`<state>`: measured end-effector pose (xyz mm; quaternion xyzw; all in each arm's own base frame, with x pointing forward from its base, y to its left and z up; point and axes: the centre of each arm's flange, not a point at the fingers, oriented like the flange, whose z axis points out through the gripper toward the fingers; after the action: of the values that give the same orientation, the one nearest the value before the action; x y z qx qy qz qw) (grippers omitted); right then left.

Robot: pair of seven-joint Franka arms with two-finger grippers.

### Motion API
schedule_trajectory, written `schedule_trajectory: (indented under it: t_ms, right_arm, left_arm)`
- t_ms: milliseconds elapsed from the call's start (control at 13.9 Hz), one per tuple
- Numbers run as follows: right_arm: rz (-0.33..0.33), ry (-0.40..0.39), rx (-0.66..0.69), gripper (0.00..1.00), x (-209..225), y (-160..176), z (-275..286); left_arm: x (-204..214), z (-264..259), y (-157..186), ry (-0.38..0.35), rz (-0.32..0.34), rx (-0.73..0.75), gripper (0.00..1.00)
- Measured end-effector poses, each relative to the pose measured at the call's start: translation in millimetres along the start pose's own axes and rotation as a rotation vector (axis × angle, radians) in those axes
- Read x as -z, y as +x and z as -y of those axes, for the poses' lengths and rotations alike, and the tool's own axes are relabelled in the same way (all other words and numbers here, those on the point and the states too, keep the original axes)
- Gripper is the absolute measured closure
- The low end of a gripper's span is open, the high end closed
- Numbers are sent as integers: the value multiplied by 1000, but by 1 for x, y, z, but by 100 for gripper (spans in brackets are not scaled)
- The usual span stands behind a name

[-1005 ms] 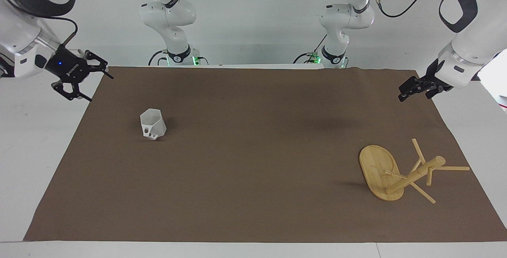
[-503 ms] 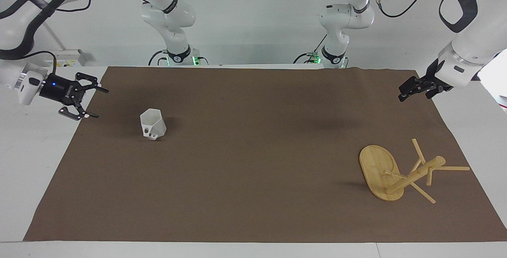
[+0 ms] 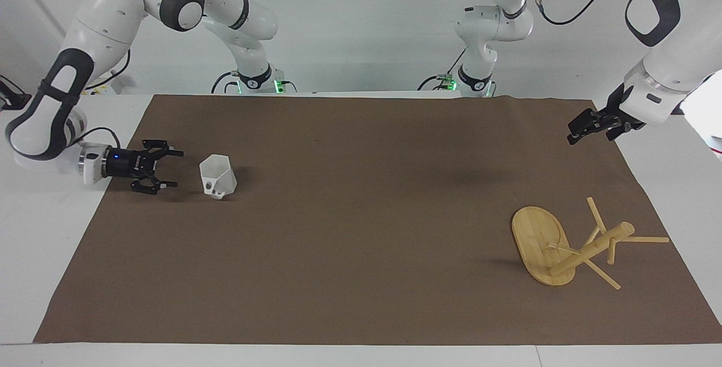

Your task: Hang cup on rack

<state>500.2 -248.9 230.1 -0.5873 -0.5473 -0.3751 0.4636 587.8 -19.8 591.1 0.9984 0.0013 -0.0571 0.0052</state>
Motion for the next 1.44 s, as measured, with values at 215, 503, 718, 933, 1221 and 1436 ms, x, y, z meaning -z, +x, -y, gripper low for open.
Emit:
schedule_trajectory:
  t_ms: [215,503,718,933,1221,1436]
  right_arm:
    - [-28,20,50,0,-20,-9,3]
    - [-62,16,76,0,-44,-14,5]
    - [-68,-3,89,0,-56,-17,2]
    - [-79,-24,98,0,-62,-14,-3]
    - [-78,-28,89,0,-69,-16,-1]
    - [-93,-31,80,0,-80,-18,1]
  left_arm:
    - [0,0,0,0,0,0,0]
    - [0,0,0,0,0,0,0]
    - [0,0,0,0,0,0,0]
    - [0,0,0,0,0,0,0]
    - [0,0,0,0,0,0,0]
    - [0,0,0,0,0,0,0]
